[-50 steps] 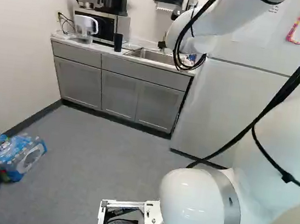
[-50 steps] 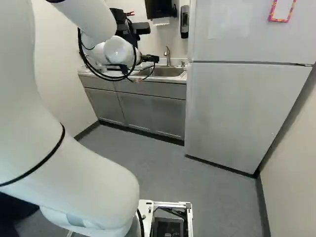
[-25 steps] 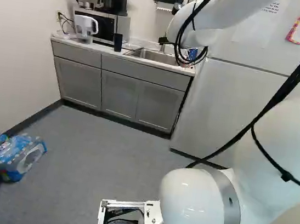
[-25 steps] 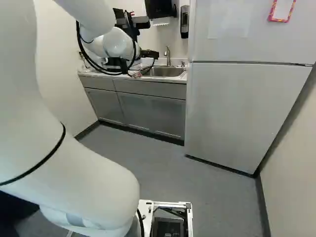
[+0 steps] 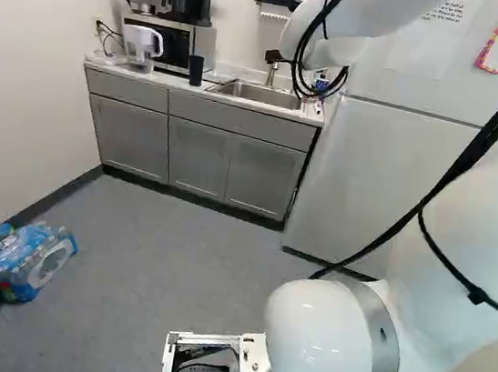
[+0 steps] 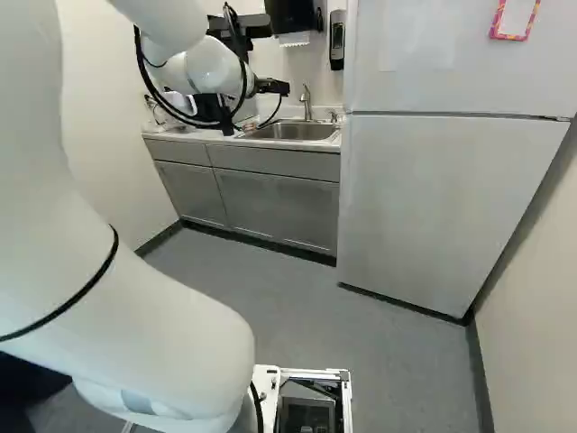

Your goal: Rinse the cup and place it in the tray

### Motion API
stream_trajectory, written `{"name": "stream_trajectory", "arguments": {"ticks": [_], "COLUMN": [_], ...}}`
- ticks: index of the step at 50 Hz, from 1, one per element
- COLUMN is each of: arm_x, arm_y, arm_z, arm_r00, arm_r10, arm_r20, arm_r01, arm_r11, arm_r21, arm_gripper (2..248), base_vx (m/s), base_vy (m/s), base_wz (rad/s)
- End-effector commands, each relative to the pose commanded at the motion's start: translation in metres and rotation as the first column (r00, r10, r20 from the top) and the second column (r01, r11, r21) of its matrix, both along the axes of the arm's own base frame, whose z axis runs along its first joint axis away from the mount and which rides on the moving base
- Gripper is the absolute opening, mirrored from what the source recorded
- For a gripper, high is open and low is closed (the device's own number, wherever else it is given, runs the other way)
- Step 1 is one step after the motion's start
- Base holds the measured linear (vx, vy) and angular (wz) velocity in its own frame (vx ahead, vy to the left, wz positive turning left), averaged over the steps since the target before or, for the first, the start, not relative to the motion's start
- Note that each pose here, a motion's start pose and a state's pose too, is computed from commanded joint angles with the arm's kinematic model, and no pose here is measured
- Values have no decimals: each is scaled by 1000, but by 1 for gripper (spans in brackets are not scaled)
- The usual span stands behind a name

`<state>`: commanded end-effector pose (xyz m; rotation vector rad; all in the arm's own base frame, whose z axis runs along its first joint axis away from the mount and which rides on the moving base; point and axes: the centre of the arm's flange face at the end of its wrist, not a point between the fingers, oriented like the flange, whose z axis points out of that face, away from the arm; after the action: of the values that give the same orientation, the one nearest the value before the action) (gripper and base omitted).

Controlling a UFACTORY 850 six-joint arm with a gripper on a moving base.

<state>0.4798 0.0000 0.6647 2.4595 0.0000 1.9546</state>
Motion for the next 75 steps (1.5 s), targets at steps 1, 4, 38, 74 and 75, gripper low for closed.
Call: {"name": "stream_trajectory", "arguments": {"ticks": [1, 4, 38, 74, 75], "arm_x": [0, 0, 0, 0, 0], "arm_y": [0, 0, 0, 0, 0], "arm_z": [0, 0, 0, 0, 0], "arm_r00": [1000, 1000, 1000, 1000, 1000], "arm_r10": [0, 0, 0, 0, 0], "arm_r20": [0, 0, 0, 0, 0], "arm_r01": [0, 0, 0, 0, 0], "arm_r11": [1000, 1000, 1000, 1000, 1000], "arm_r21": [0, 0, 0, 0, 0], "arm_gripper": [247, 247, 247, 247, 247], "base_vx": [0, 0, 37, 119, 113], "base_vy": [0, 0, 1, 0, 3], "base_wz": [0, 0, -5, -16, -14]}}
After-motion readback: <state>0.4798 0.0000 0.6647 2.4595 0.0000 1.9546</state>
